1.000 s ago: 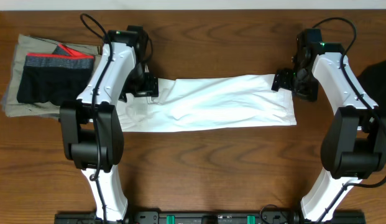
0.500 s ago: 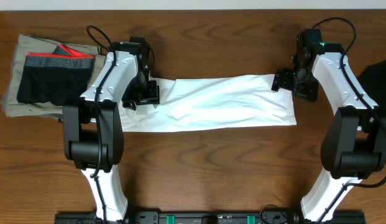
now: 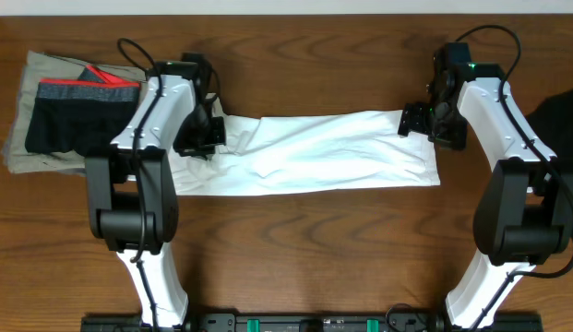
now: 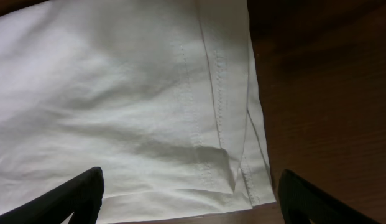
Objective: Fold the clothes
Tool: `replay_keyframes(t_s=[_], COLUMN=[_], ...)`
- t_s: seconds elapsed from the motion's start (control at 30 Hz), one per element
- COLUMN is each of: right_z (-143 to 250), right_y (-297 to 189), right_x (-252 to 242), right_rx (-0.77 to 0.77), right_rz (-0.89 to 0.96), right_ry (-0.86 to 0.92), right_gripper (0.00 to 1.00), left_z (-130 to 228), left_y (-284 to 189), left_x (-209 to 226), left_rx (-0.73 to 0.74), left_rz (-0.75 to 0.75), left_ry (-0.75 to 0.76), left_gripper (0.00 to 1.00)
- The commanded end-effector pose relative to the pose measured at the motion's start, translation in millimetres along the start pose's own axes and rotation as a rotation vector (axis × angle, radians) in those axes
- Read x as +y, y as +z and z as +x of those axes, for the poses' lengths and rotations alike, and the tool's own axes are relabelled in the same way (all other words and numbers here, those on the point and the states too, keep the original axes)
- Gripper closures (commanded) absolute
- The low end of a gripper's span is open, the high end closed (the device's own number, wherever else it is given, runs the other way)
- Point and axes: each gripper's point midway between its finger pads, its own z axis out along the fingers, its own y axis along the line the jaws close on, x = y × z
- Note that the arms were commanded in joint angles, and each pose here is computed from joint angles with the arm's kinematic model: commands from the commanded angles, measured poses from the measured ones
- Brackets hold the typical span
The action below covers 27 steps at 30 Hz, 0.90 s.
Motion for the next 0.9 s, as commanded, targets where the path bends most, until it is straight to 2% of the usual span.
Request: replay_keyframes(t_s=[0.0, 0.3, 0.47, 0.67, 0.7, 0.73, 0.77, 0.87], right_z=[3.2, 3.6, 3.6, 3.7, 3.7, 3.7, 3.8, 3.9], right_y=[-2.1, -1.9, -1.9, -1.9, -1.9, -1.9, -1.9, -1.9], right_x=[4.0, 5.4, 5.4, 5.6, 5.6, 5.6, 5.6, 5.6], right_rx=[0.000, -0.001, -0.001, 0.000, 0.000, 0.000, 0.000, 0.000], right_rz=[-0.004, -0.004, -0.004, -0.004, -0.004, -0.004, -0.004, -0.004], right_ry=[-0.020, -0.024, -0.024, -0.024, -0.024, -0.024, -0.024, -0.024], right_gripper=[0.12, 0.17, 0.18, 0.17, 0.17, 0.17, 0.17, 0.16], left_z=[-1.1, -11.2, -10.7, -11.4, -11.9, -12.5, -12.9, -13.8], left_y=[0.5, -20.5, -21.2, -26.4, -26.9, -27.4, -28.0, -29.6], left_x=[18.6, 70.6, 91.6, 126.0, 128.4, 129.7, 130.3, 132.1], left_rx=[0.014, -0.060, -0.055, -0.078, -0.081, -0.083, -0.084, -0.087], left_rz=[-0.036, -0.149, -0.158, -0.263, -0.264, -0.263, -0.263, -0.275], left_ry=[-0.031, -0.154, -0.204, -0.296, -0.302, -0.306, -0.305, -0.290], left_gripper=[0.94, 0.94, 0.94, 0.94, 0.91, 0.72, 0.46, 0.36])
